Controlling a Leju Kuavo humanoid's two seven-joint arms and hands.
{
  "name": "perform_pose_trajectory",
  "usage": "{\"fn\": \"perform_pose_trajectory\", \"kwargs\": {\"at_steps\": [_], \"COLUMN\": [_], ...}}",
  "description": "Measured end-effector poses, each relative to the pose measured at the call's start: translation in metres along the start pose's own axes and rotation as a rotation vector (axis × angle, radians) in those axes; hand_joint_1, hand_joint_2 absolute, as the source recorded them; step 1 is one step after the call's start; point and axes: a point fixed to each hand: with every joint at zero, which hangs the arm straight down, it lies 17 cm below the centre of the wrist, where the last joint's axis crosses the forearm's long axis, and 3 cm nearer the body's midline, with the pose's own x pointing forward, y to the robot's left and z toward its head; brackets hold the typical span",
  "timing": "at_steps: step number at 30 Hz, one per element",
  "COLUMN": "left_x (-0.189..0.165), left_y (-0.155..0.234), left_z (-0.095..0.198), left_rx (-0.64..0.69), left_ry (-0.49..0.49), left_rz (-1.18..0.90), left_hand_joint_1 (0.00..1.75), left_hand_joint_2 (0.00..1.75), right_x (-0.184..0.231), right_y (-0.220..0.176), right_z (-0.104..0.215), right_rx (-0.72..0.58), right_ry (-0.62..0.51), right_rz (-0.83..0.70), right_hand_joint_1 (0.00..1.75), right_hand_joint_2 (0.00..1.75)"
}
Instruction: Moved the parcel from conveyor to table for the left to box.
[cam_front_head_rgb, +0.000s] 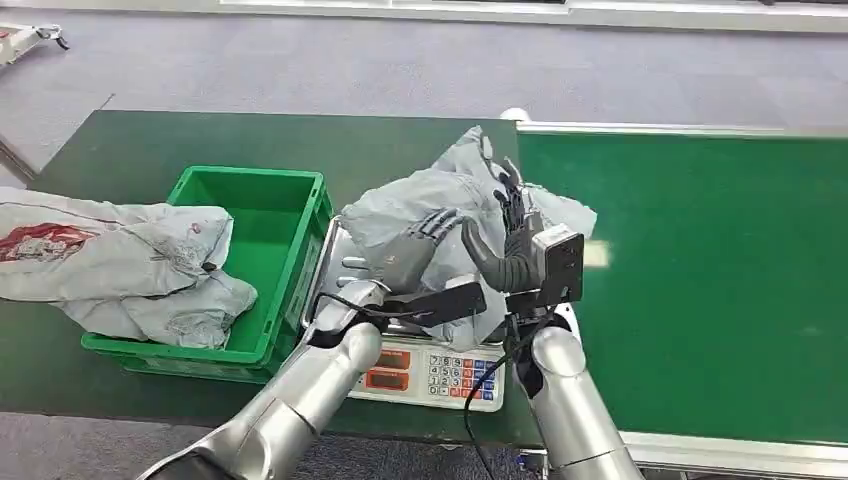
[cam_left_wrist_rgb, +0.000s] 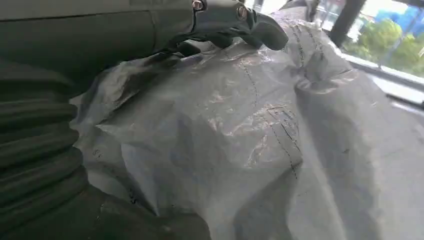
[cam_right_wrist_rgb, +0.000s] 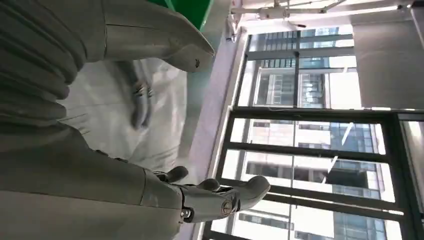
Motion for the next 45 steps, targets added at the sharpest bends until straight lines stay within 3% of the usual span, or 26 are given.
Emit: {"fn": "perform_pose_trajectory", "kwargs": {"at_steps": [16,19,20,21,25,28,34,40,45], "left_x": [-0.004,-0.001,-0.001,0.000,0.000,-0.010,-0.037,-0.076,-0.108], "left_y": [-0.021,-0.030,-0.034,-0.042,-0.075,-0.079,-0.029,0.025,0.095], "left_z": [-0.006,-0.004,-0.003,-0.001,0.020,0.028,0.014,0.009,0.003], "left_rx": [-0.111,-0.179,-0.208,-0.255,-0.515,-0.605,-0.519,-0.438,-0.279], "left_ry": [0.015,-0.005,-0.013,-0.024,-0.051,-0.024,-0.003,0.079,0.152], "left_rz": [-0.063,-0.093,-0.108,-0.115,-0.114,-0.173,-0.287,-0.393,-0.500], "left_hand_joint_1": [0.00,0.00,0.59,1.75,1.75,1.75,1.75,1.75,1.75], "left_hand_joint_2": [1.75,1.75,1.75,1.75,1.75,1.75,1.75,1.75,1.75], "right_x": [0.008,0.011,0.012,0.016,0.030,0.036,0.053,0.063,0.047], "right_y": [0.003,0.004,0.004,0.004,0.008,0.007,0.002,-0.002,-0.015], "right_z": [-0.002,-0.002,-0.003,-0.003,-0.003,0.001,0.014,0.023,0.040], "right_rx": [-0.001,-0.003,-0.005,-0.006,-0.004,-0.023,-0.043,-0.045,-0.080], "right_ry": [-0.020,-0.029,-0.034,-0.045,-0.084,-0.104,-0.147,-0.161,-0.119], "right_rz": [-0.018,-0.035,-0.041,-0.046,-0.062,-0.061,-0.086,-0.095,-0.064], "right_hand_joint_1": [0.00,0.00,0.00,0.00,0.00,0.00,0.00,0.00,0.00], "right_hand_joint_2": [1.75,1.75,1.75,1.75,1.75,1.75,1.75,1.75,1.75]}}
